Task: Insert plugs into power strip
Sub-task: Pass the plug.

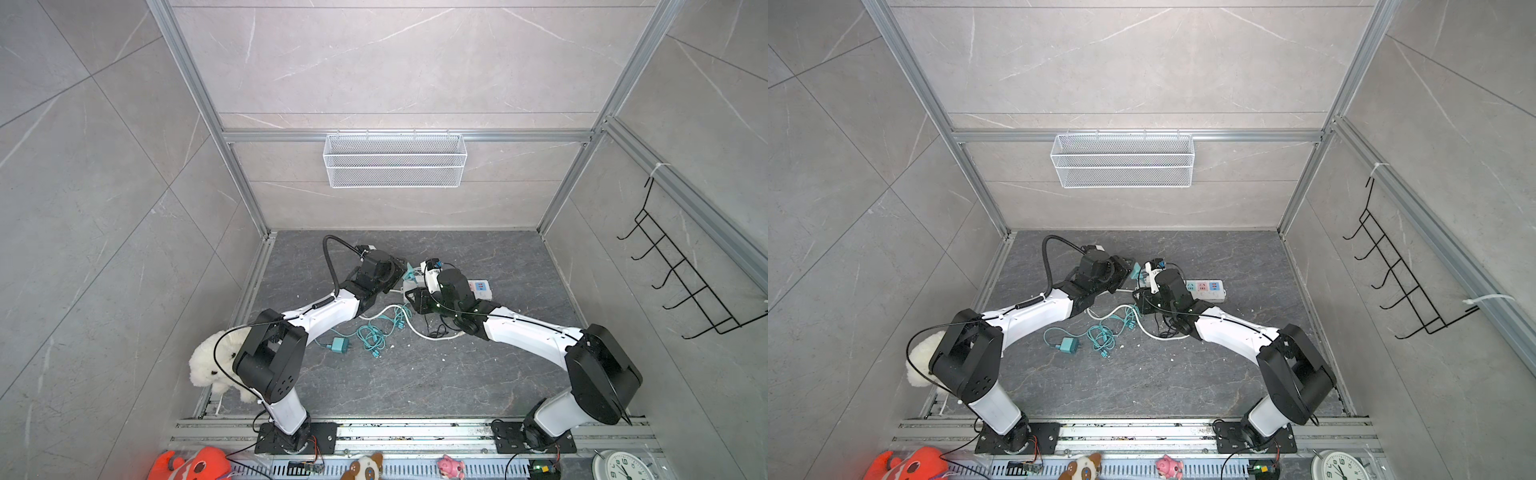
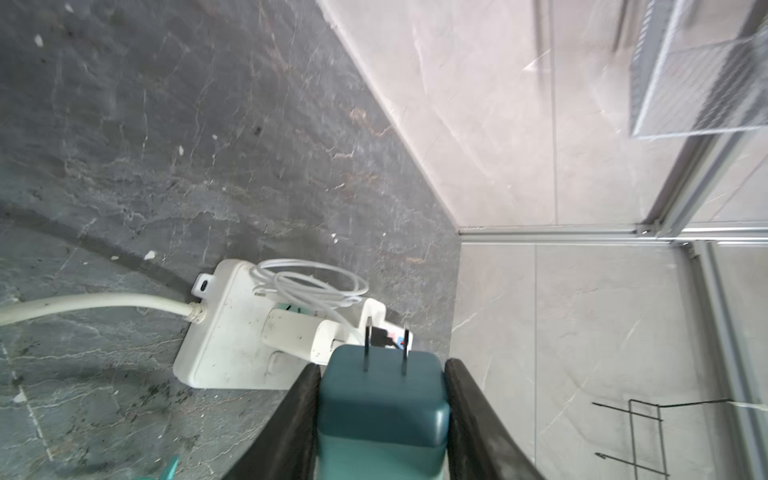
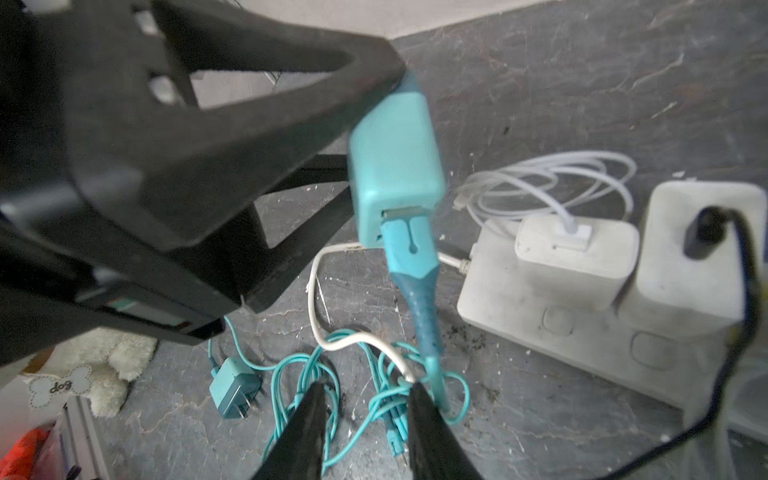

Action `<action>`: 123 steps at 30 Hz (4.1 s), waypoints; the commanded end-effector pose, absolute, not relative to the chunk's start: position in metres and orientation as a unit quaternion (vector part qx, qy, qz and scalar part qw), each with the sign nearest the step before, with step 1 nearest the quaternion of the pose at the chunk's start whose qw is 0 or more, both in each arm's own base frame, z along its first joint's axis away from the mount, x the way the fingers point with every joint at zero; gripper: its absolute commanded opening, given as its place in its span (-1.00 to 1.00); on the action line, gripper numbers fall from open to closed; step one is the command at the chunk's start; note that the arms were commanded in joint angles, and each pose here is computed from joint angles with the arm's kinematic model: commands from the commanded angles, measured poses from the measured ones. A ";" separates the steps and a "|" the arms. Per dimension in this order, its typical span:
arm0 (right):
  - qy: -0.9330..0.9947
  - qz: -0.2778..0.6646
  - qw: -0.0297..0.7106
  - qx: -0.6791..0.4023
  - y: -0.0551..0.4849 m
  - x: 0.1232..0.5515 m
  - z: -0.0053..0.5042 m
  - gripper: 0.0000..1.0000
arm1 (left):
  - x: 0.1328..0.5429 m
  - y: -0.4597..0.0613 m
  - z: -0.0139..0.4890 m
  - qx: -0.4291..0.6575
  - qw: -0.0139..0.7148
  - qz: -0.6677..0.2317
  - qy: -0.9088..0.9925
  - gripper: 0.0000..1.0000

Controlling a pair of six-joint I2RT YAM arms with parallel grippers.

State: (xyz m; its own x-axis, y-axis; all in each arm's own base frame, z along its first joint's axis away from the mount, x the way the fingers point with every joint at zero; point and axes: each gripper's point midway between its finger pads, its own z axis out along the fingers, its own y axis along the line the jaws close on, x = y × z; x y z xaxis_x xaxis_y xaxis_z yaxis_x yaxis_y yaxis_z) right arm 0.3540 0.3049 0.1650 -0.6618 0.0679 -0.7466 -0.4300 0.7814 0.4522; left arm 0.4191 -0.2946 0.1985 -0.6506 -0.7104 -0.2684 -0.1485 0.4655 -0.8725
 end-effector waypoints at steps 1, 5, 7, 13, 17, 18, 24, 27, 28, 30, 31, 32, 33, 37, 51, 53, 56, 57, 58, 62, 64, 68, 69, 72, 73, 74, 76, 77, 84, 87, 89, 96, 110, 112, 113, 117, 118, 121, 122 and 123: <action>0.839 0.291 0.449 -0.103 0.305 0.375 0.189 -0.22 | 0.420 -0.291 0.258 -0.266 0.359 -0.494 0.746 -0.44; 0.831 0.295 0.459 -0.110 0.310 0.380 0.193 -0.18 | 0.417 -0.291 0.259 -0.267 0.356 -0.498 0.744 -0.45; 0.828 0.295 0.464 -0.112 0.313 0.383 0.197 -0.15 | 0.417 -0.292 0.259 -0.267 0.353 -0.502 0.743 -0.44; 0.821 0.286 0.482 -0.109 0.308 0.386 0.203 -0.11 | 0.415 -0.289 0.260 -0.266 0.358 -0.498 0.744 -0.45; 0.817 0.268 0.500 -0.106 0.298 0.384 0.208 -0.05 | 0.414 -0.285 0.261 -0.268 0.360 -0.498 0.742 -0.45; 0.816 0.268 0.501 -0.108 0.298 0.384 0.209 -0.04 | 0.413 -0.286 0.262 -0.267 0.359 -0.499 0.742 -0.46; 0.807 0.271 0.511 -0.117 0.304 0.389 0.218 0.02 | 0.410 -0.289 0.260 -0.268 0.346 -0.510 0.740 -0.47; 0.803 0.271 0.518 -0.115 0.304 0.391 0.225 0.03 | 0.410 -0.287 0.258 -0.271 0.346 -0.509 0.740 -0.47; 0.804 0.271 0.516 -0.116 0.304 0.390 0.225 0.03 | 0.410 -0.284 0.258 -0.272 0.348 -0.507 0.740 -0.47; 0.805 0.274 0.513 -0.119 0.302 0.386 0.224 0.03 | 0.412 -0.279 0.258 -0.275 0.351 -0.504 0.740 -0.47; 0.807 0.274 0.510 -0.120 0.301 0.383 0.222 0.03 | 0.413 -0.276 0.258 -0.278 0.354 -0.503 0.738 -0.47; 0.809 0.276 0.506 -0.121 0.299 0.379 0.219 0.03 | 0.414 -0.274 0.259 -0.278 0.356 -0.502 0.738 -0.47; 0.811 0.280 0.500 -0.122 0.299 0.375 0.217 0.03 | 0.415 -0.271 0.259 -0.278 0.358 -0.500 0.738 -0.48; 0.802 0.344 0.460 -0.164 0.310 0.342 0.218 0.00 | 0.414 -0.262 0.259 -0.274 0.373 -0.478 0.747 -0.50; 0.825 0.340 0.417 -0.174 0.301 0.319 0.190 0.01 | 0.377 -0.229 0.183 -0.291 0.333 -0.405 0.800 -0.56; 0.829 0.331 0.417 -0.171 0.300 0.323 0.187 0.01 | 0.366 -0.222 0.171 -0.290 0.324 -0.389 0.812 -0.57; 0.834 0.320 0.417 -0.166 0.297 0.326 0.180 0.01 | 0.350 -0.211 0.152 -0.295 0.311 -0.369 0.825 -0.58; 0.836 0.317 0.417 -0.165 0.296 0.326 0.179 0.02 | 0.345 -0.207 0.146 -0.295 0.307 -0.360 0.830 -0.58; 0.837 0.314 0.416 -0.166 0.296 0.327 0.177 0.02 | 0.339 -0.204 0.142 -0.293 0.301 -0.354 0.836 -0.59; 0.838 0.322 0.404 -0.178 0.303 0.326 0.175 0.02 | 0.318 -0.199 0.143 -0.267 0.282 -0.336 0.858 -0.62; 0.838 0.320 0.404 -0.178 0.303 0.326 0.174 0.02 | 0.308 -0.197 0.153 -0.247 0.273 -0.327 0.870 -0.62; 0.832 0.326 0.407 -0.190 0.306 0.325 0.183 0.02 | 0.291 -0.199 0.177 -0.196 0.242 -0.312 0.898 -0.61; 0.829 0.333 0.404 -0.198 0.309 0.323 0.185 0.02 | 0.289 -0.201 0.182 -0.185 0.234 -0.312 0.902 -0.61; 0.818 0.362 0.390 -0.221 0.320 0.314 0.190 0.02 | 0.291 -0.212 0.186 -0.180 0.224 -0.337 0.897 -0.64; 0.815 0.369 0.386 -0.226 0.323 0.312 0.191 0.02 | 0.294 -0.216 0.186 -0.181 0.220 -0.347 0.894 -0.65; 0.812 0.376 0.383 -0.231 0.324 0.308 0.191 0.02 | 0.297 -0.219 0.186 -0.179 0.221 -0.352 0.892 -0.65; 0.804 0.392 0.379 -0.238 0.326 0.301 0.193 0.02 | 0.304 -0.225 0.184 -0.182 0.221 -0.360 0.888 -0.66; 0.800 0.400 0.379 -0.239 0.327 0.298 0.194 0.02 | 0.307 -0.227 0.183 -0.184 0.222 -0.364 0.886 -0.66; 0.784 0.422 0.383 -0.246 0.327 0.285 0.196 0.03 | 0.326 -0.237 0.183 -0.208 0.237 -0.390 0.865 -0.66; 0.781 0.424 0.387 -0.244 0.332 0.285 0.192 0.03 | 0.329 -0.238 0.182 -0.223 0.237 -0.402 0.856 -0.66; 0.783 0.423 0.389 -0.238 0.334 0.288 0.189 0.03 | 0.329 -0.237 0.180 -0.234 0.236 -0.407 0.851 -0.66; 0.797 0.403 0.388 -0.228 0.346 0.304 0.180 0.03 | 0.328 -0.234 0.184 -0.244 0.243 -0.417 0.841 -0.68; 0.789 0.416 0.390 -0.229 0.374 0.313 0.184 0.01 | 0.330 -0.237 0.199 -0.240 0.255 -0.440 0.827 -0.69; 0.789 0.413 0.394 -0.229 0.377 0.314 0.184 -0.01 | 0.330 -0.237 0.199 -0.243 0.256 -0.442 0.825 -0.69; 0.789 0.412 0.394 -0.228 0.378 0.315 0.182 -0.02 | 0.330 -0.237 0.199 -0.242 0.257 -0.442 0.825 -0.69; 0.790 0.414 0.390 -0.227 0.381 0.316 0.179 -0.04 | 0.329 -0.236 0.200 -0.245 0.258 -0.444 0.822 -0.69; 0.789 0.416 0.392 -0.225 0.381 0.317 0.179 -0.05 | 0.330 -0.237 0.201 -0.245 0.258 -0.447 0.821 -0.69; 0.786 0.421 0.396 -0.220 0.384 0.320 0.180 -0.07 | 0.330 -0.239 0.201 -0.245 0.255 -0.452 0.819 -0.70; 0.783 0.424 0.398 -0.220 0.385 0.321 0.181 -0.09 | 0.330 -0.239 0.200 -0.246 0.254 -0.452 0.819 -0.69; 0.782 0.426 0.400 -0.218 0.386 0.322 0.182 -0.13 | 0.330 -0.239 0.200 -0.246 0.254 -0.452 0.819 -0.69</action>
State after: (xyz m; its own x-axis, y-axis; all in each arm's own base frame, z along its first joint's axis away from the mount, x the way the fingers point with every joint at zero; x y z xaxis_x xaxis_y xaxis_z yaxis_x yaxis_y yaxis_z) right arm 0.3145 0.3752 0.1634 -0.6153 -0.0499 -0.7867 -0.6658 0.5672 0.4848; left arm 0.3280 -0.2330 0.1779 -0.7534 -0.6293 -0.1907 -0.2286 0.5226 -0.8214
